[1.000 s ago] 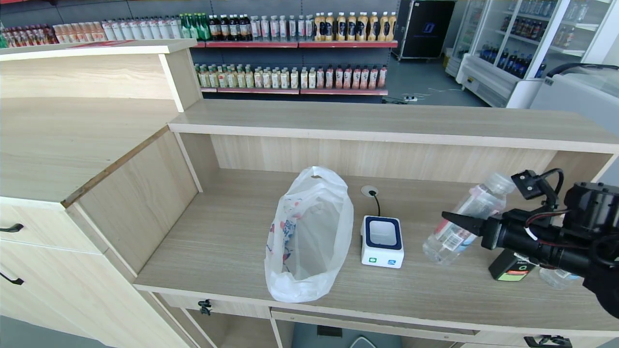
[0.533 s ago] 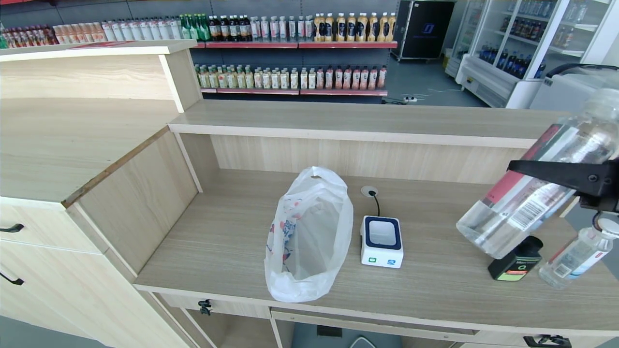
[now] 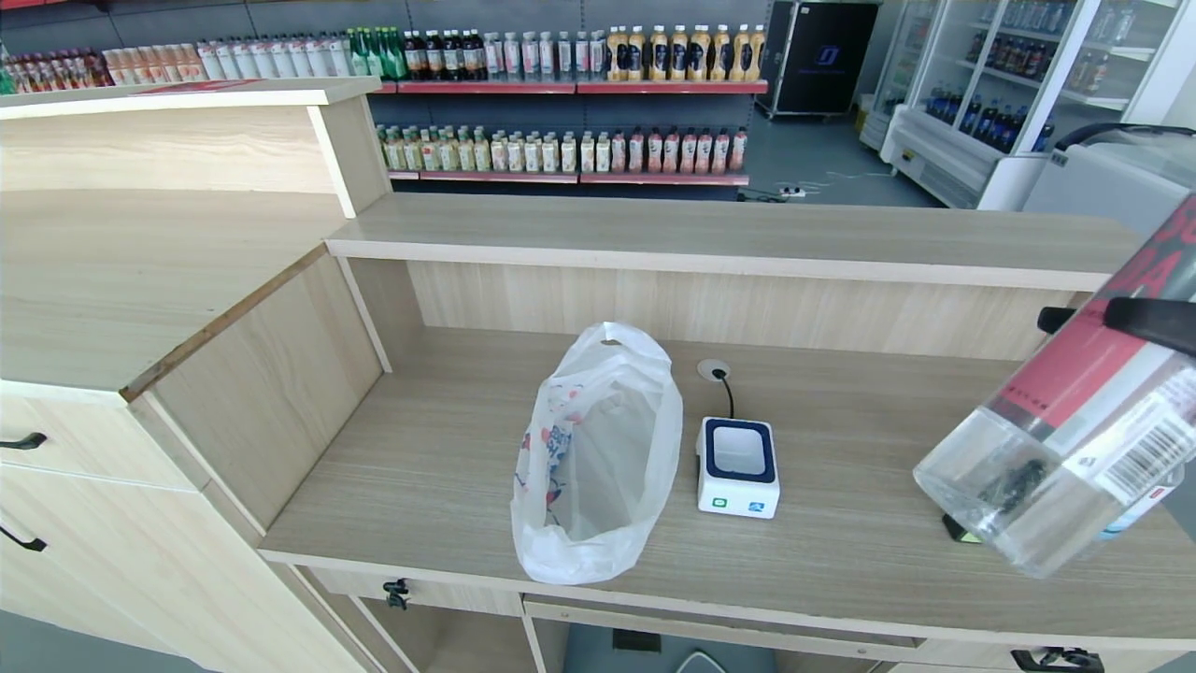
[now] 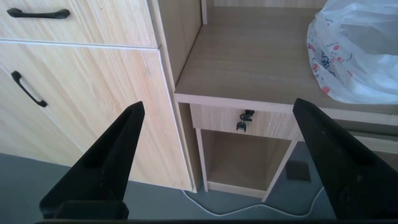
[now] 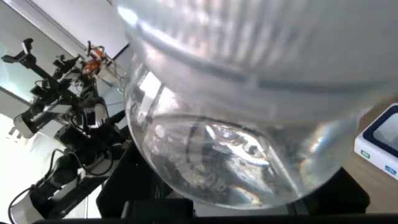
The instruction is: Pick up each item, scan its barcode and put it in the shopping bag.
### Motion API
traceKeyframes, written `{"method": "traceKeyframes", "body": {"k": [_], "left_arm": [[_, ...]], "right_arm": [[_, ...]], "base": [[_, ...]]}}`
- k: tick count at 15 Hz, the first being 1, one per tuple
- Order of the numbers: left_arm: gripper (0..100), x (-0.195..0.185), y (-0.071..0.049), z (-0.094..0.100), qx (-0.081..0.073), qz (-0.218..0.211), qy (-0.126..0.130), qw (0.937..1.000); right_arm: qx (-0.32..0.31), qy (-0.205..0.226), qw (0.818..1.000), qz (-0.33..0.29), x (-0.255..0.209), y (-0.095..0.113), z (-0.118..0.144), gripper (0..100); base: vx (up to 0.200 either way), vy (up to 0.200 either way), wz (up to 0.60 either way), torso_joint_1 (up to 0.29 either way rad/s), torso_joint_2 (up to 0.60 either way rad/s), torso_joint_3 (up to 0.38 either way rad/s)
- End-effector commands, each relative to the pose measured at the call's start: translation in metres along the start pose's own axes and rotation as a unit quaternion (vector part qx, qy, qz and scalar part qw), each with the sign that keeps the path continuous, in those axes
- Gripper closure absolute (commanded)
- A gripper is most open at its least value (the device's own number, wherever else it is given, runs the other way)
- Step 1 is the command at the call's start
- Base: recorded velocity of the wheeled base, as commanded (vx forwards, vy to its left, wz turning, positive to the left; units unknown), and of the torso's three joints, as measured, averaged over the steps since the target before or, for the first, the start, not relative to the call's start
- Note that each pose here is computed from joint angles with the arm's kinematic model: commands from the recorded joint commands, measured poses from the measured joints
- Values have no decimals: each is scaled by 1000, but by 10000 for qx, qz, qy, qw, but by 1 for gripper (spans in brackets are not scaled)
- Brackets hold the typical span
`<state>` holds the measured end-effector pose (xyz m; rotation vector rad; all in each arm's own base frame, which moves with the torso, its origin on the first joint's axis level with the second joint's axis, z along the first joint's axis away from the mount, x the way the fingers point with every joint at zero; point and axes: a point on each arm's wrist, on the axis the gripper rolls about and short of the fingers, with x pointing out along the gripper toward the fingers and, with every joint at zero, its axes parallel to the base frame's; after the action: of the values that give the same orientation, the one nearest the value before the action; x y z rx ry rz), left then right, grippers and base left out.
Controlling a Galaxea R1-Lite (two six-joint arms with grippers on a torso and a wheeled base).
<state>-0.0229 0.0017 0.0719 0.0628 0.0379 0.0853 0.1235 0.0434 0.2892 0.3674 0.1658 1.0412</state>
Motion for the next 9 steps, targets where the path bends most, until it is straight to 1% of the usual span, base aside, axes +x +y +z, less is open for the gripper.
{"method": "traceKeyframes", "body": {"k": [1, 4, 7, 9], "left_arm": [[0, 0, 0, 0, -1, 5, 0, 10000], [0, 0, 0, 0, -1, 5, 0, 10000], [0, 0, 0, 0, -1, 5, 0, 10000], [0, 0, 0, 0, -1, 5, 0, 10000]], "right_arm": [[-87, 41, 9992, 392, 3, 13, 2, 100], [-154, 102, 9962, 850, 5, 27, 3, 100], [57, 99, 9932, 1156, 7, 38, 12, 100], [84, 111, 9924, 1220, 10, 39, 14, 100]], "base": [[0, 0, 0, 0, 0, 0], [0, 0, 0, 0, 0, 0], [0, 0, 0, 0, 0, 0], [0, 0, 0, 0, 0, 0]]}}
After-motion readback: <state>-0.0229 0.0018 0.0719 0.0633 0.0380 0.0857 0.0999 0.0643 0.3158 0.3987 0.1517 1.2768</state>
